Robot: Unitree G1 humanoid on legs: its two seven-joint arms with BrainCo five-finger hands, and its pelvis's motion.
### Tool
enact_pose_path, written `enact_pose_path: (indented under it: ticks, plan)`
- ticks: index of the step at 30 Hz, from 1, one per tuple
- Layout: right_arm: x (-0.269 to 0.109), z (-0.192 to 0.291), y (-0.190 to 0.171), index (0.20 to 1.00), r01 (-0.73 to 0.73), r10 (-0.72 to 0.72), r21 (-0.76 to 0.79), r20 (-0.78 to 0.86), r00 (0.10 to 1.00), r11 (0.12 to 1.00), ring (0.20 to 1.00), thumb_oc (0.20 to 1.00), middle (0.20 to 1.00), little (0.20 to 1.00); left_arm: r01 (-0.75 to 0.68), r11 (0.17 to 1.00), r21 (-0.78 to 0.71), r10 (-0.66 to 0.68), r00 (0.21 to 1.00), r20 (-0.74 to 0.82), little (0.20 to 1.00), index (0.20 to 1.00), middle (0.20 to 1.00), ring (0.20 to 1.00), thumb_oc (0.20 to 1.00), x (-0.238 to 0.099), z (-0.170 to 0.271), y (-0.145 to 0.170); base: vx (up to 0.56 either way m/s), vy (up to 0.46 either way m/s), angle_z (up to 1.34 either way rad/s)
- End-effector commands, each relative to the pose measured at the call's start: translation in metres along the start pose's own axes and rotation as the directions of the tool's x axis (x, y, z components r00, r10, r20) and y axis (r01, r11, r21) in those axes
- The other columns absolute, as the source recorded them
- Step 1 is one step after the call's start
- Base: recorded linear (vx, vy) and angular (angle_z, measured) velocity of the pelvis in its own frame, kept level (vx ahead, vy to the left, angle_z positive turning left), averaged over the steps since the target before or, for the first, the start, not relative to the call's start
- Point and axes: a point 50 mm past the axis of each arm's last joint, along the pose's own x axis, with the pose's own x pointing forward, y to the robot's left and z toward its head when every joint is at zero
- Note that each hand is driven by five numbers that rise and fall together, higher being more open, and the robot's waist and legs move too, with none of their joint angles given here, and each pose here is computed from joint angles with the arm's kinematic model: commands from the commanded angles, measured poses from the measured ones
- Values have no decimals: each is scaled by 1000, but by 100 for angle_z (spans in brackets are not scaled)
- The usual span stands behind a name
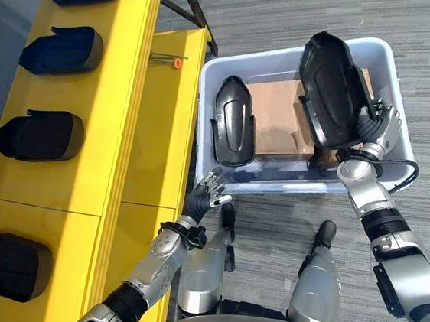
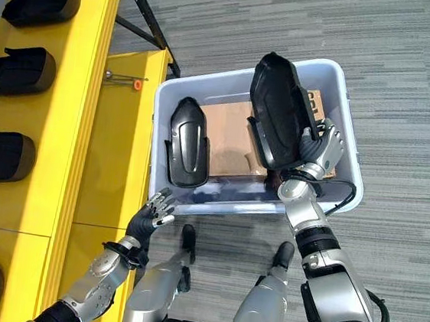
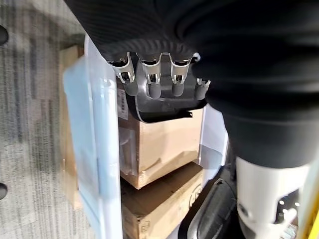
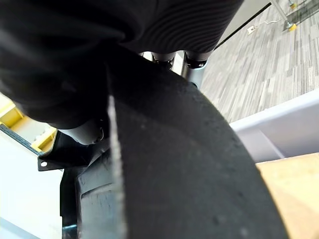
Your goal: Move parts from the plastic box to the shelf.
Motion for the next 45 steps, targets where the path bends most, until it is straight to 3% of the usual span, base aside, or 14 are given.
enact_pose_path:
  ticks: [1, 7, 12, 19, 23, 25, 34, 37, 39, 45]
  plan:
    - [14, 28, -11, 200, 34, -41, 90, 81, 996, 995, 200, 200, 200, 200, 52, 997, 57, -54, 998, 41, 1000, 1000, 1000, 1000, 1000, -2, 7, -9, 127, -10, -8]
    - [-4, 26, 9, 200, -202, 207, 332, 21, 978, 921, 200, 200, 200, 200, 37, 998, 59, -38, 999, 13, 1000, 1000, 1000, 1000, 1000, -8, 3, 0, 84, -38, -1]
    - [-40, 38, 27, 200, -396, 426, 587, 96, 900, 706, 200, 200, 200, 200, 28, 997, 72, -27, 1000, -11, 1000, 1000, 1000, 1000, 1000, -16, -3, 3, 66, -50, -5]
    - [-114, 45, 44, 200, -611, 663, 669, 231, 713, 424, 200, 200, 200, 200, -25, 994, 109, 32, 998, -60, 1000, 1000, 1000, 1000, 1000, -33, -17, 10, 145, -98, -8]
    - [-124, 41, 48, 200, -619, 706, 684, 213, 676, 386, 200, 200, 200, 200, -31, 995, 97, 35, 999, -40, 1000, 1000, 1000, 1000, 1000, -32, -13, 9, 38, 46, 1]
    - [-127, 45, 50, 200, -632, 722, 700, 241, 648, 334, 200, 200, 200, 200, -104, 985, 134, 113, 992, -56, 1000, 1000, 1000, 1000, 1000, -31, -15, 15, 18, 83, 8]
    - [-146, 76, 51, 200, -672, 766, 738, 394, 507, 65, 200, 200, 200, 200, -80, 981, 175, 95, 993, -75, 1000, 1000, 1000, 1000, 1000, -34, -17, 18, -34, 155, 18]
    - [-155, 81, 52, 200, -647, 781, 763, 418, 465, -23, 200, 200, 200, 200, -63, 981, 183, 79, 993, -85, 1000, 1000, 1000, 1000, 1000, -33, -13, 18, -44, 134, 17]
    - [-167, 83, 56, 200, -589, 791, 798, 441, 425, -128, 200, 200, 200, 200, -58, 976, 211, 79, 993, -91, 1000, 1000, 1000, 1000, 1000, -29, -9, 19, -75, -16, 17]
    - [-167, 65, 50, 200, -533, 784, 846, 341, 519, -15, 200, 200, 200, 200, 4, 979, 205, 35, 982, -186, 1000, 1000, 1000, 1000, 1000, -26, -19, 17, -24, -227, 85]
